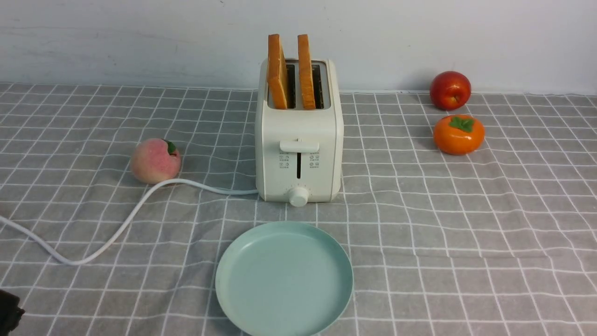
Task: Take toasted bread from bread machine on grey coffee table place on plate.
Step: 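Reach for a toast slice standing in the toaster with the left gripper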
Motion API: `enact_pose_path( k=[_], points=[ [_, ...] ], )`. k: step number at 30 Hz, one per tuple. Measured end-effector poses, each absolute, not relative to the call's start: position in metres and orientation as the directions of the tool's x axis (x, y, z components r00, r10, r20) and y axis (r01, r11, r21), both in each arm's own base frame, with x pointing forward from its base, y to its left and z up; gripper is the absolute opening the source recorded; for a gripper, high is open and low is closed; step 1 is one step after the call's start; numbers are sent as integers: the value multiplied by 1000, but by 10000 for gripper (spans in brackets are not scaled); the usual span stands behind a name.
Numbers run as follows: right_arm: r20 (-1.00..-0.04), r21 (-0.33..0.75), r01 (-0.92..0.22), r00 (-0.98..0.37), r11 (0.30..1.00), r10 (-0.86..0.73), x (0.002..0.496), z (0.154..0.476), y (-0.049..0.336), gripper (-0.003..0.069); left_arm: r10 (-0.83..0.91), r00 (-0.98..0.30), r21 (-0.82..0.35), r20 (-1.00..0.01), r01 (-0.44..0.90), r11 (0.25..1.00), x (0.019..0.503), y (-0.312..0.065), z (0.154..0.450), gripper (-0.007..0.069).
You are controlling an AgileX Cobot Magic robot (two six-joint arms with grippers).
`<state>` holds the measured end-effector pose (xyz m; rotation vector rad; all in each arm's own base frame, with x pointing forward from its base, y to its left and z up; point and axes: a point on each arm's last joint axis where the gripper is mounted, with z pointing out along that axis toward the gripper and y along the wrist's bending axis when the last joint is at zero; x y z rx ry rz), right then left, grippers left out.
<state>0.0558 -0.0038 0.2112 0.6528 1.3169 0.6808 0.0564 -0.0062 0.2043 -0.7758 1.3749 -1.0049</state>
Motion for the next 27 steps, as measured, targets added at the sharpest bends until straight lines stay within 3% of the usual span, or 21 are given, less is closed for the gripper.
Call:
enact_pose_path(
  k=[4, 6, 8, 10, 11, 13, 15, 16, 17, 21, 23, 27],
  points=[
    [-593, 785, -138, 110, 603, 797, 51, 236, -1, 235, -928, 67, -907, -366, 196, 372, 55, 3, 218, 218],
    [-667, 711, -214, 95, 670, 739, 38, 280, 5, 204, -921, 125, -883, -368, 265, 388, 50, 6, 241, 151],
    [-719, 656, -238, 90, 716, 689, 29, 307, 8, 175, -903, 159, -849, -398, 310, 429, 45, 6, 259, 95],
    [-816, 559, -234, 20, 796, 578, 17, 361, 13, 87, -835, 216, -746, -506, 376, 549, 31, 4, 301, -13],
    [-834, 541, -226, -21, 810, 552, 16, 375, 15, 56, -803, 211, -711, -557, 378, 593, 29, 1, 316, -14],
    [-870, 492, -196, -156, 848, 469, 18, 406, 19, -6, -737, 131, -665, -663, 351, 660, 30, -6, 342, -14],
    [-881, 439, -176, -277, 881, 384, 25, 423, 22, -17, -663, -31, -642, -748, 293, 709, 39, -16, 358, -14],
    [-881, 433, -174, -291, 885, 374, 26, 425, 23, -17, -650, -48, -634, -758, 285, 719, 41, -17, 360, -14],
    [-866, 385, -161, -404, 909, 295, 37, 431, 25, -16, -573, -208, -609, -793, 223, 762, 55, -24, 371, -14],
    [-774, 314, -173, -615, 934, 147, 63, 423, 29, -10, -367, -525, -491, -768, 115, 863, 109, -36, 384, -14],
    [-735, 314, -210, -671, 926, 97, 71, 416, 34, -8, -254, -617, -413, -745, 126, 902, 143, -41, 383, -14],
    [-706, 357, -246, -703, 901, 88, 76, 406, 39, -3, -152, -717, -398, -680, 186, 898, 200, -55, 375, -14]
  ],
)
